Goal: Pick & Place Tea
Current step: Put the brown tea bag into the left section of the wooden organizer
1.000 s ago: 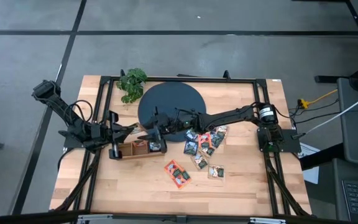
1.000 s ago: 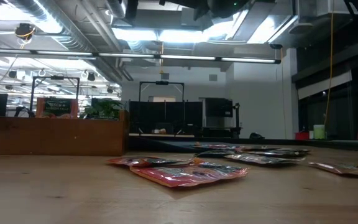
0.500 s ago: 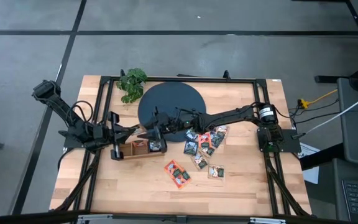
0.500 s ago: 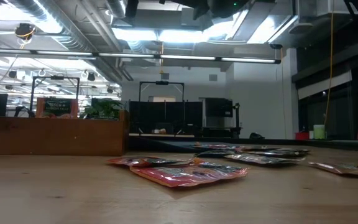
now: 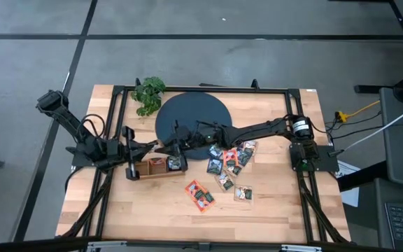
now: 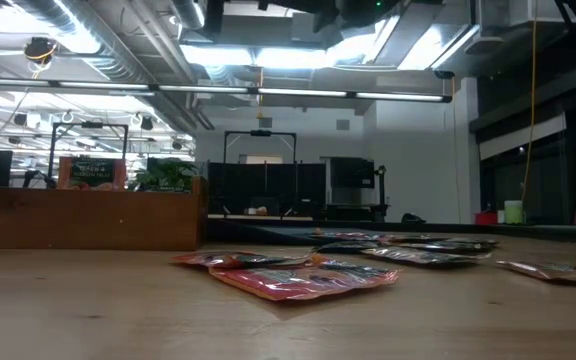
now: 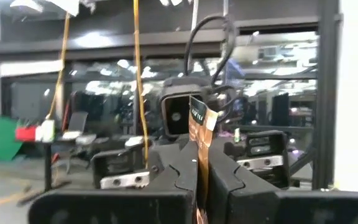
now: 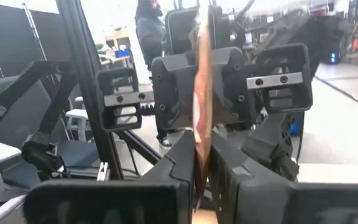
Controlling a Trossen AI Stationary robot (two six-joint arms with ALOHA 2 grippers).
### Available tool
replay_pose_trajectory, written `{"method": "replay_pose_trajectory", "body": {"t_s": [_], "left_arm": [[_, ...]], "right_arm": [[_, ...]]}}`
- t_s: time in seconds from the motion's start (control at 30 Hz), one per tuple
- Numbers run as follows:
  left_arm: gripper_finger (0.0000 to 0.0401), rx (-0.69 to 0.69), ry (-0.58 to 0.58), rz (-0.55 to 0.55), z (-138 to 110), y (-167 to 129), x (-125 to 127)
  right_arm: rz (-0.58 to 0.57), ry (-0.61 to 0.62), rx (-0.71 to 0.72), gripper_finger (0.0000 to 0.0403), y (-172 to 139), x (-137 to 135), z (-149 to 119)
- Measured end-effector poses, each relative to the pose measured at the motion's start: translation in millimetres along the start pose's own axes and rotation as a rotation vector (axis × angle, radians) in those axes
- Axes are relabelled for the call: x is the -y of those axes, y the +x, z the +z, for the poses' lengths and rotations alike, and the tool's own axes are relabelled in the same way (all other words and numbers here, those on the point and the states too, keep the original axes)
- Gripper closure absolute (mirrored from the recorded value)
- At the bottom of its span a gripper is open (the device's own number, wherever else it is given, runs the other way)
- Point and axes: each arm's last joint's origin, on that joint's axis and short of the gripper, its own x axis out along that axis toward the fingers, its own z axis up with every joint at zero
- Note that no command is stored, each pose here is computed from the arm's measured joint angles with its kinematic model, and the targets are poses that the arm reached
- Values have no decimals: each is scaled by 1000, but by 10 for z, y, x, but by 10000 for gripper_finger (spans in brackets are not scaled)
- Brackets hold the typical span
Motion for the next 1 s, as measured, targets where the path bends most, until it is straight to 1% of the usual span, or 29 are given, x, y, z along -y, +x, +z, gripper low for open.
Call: {"method": "replay_pose_trajectory", "body": {"t_s": [0.13,0.23,0.33,0.47,0.57,0.67,0.87,1.0], "left_arm": [[375,-77,-7,89,-54,-17,-2],[352,-99,-17,99,-59,-45,16],[325,-111,-30,98,-36,-84,37],[292,-150,-79,135,7,-134,81],[272,-168,-120,104,35,-173,139],[260,-199,-153,65,32,-193,208],[262,-322,-208,-58,-51,-128,315],[266,-457,-240,-93,-85,-11,295]], "right_arm": [[-21,16,-121,381,-6,27,-132],[-34,23,-248,381,-37,19,-242],[-45,23,-316,379,-86,5,-228],[-60,39,-398,373,-117,-11,-285],[-60,46,-453,380,-144,-33,-318],[-62,58,-510,381,-167,-51,-367],[-42,60,-542,370,-157,-170,-409],[-20,58,-558,380,-147,-266,-434]]}}
